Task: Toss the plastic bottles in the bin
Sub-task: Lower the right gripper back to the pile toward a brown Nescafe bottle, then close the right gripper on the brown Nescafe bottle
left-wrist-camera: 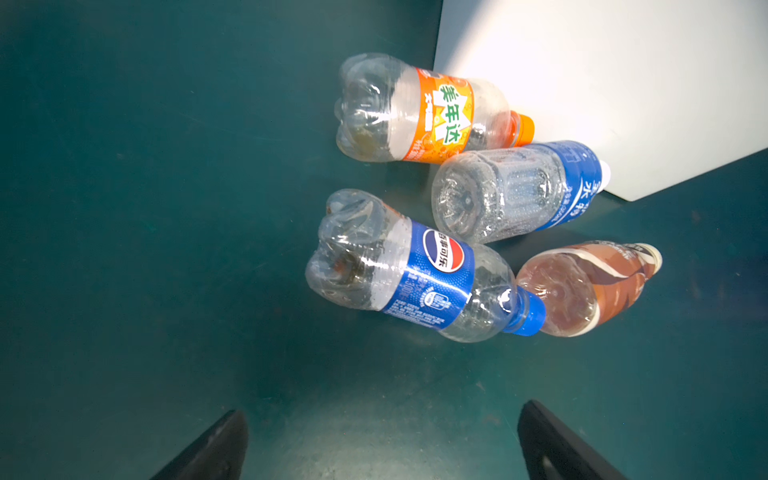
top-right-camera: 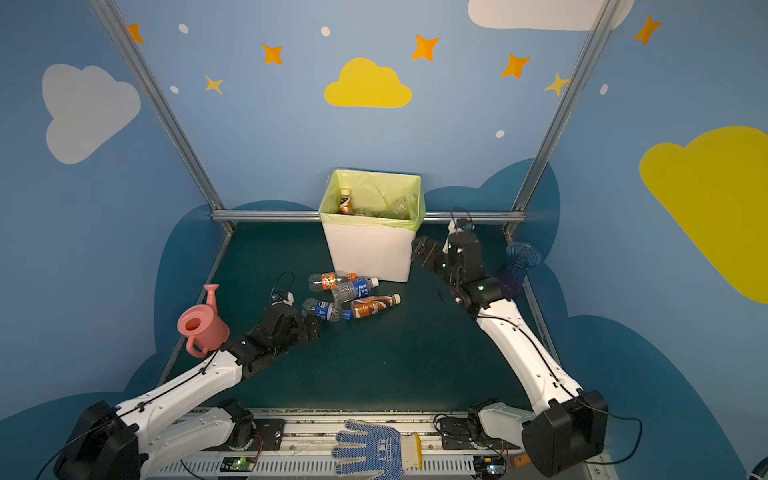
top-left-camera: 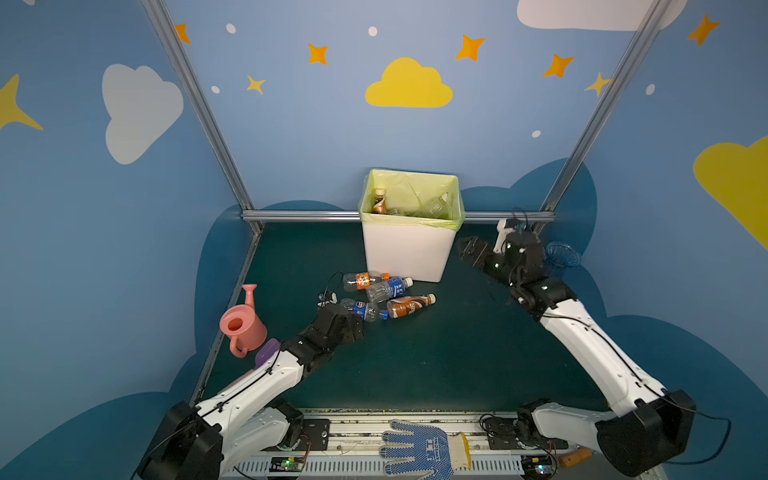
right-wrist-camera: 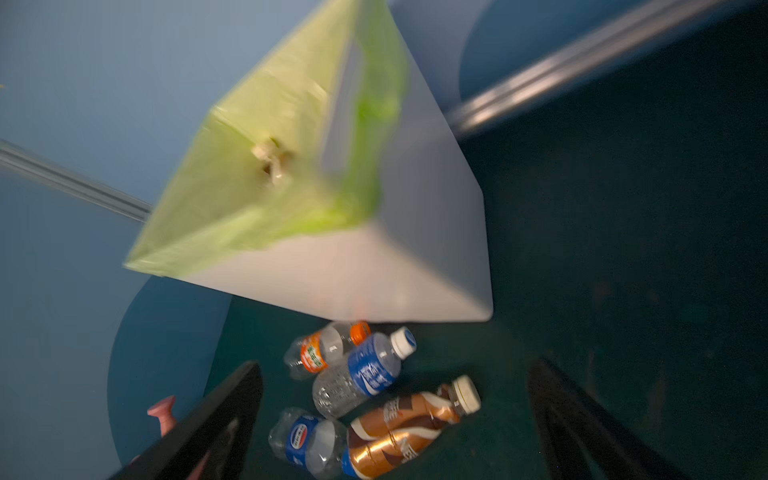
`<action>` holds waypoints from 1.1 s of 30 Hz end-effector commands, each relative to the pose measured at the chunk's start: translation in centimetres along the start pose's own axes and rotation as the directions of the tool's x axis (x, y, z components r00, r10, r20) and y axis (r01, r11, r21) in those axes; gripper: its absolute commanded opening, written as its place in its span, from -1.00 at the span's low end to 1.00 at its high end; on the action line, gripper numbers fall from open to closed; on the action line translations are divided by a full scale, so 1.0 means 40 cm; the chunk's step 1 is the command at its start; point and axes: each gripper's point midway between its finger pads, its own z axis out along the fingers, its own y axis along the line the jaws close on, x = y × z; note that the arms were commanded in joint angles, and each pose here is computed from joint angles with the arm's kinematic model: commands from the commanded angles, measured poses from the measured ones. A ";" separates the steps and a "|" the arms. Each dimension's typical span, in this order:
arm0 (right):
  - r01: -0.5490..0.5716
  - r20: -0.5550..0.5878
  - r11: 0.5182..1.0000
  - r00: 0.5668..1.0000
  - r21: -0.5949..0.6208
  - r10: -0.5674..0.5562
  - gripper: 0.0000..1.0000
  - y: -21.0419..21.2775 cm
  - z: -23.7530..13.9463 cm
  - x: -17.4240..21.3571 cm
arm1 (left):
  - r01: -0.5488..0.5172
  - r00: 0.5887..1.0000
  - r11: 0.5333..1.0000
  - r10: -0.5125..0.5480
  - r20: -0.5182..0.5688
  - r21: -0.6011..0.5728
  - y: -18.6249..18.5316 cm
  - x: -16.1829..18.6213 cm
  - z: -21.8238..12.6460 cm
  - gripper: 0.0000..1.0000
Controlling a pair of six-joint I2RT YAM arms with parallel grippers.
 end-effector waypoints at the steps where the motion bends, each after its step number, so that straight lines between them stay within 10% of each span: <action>1: -0.211 -0.021 0.970 0.977 -0.123 0.210 0.96 0.017 0.000 0.075 | 0.002 1.000 0.999 -0.001 0.008 -0.034 0.020 0.006 -0.001 1.00; 12: -0.374 -0.343 0.927 0.876 -0.039 0.339 0.96 0.028 0.189 0.455 | 0.052 0.998 0.997 -0.049 0.048 -0.056 0.057 0.017 -0.017 1.00; 33: -0.491 -0.354 0.865 0.794 0.104 0.494 0.73 0.024 0.357 0.566 | 0.057 0.991 0.997 -0.050 0.121 -0.056 0.096 0.022 -0.042 1.00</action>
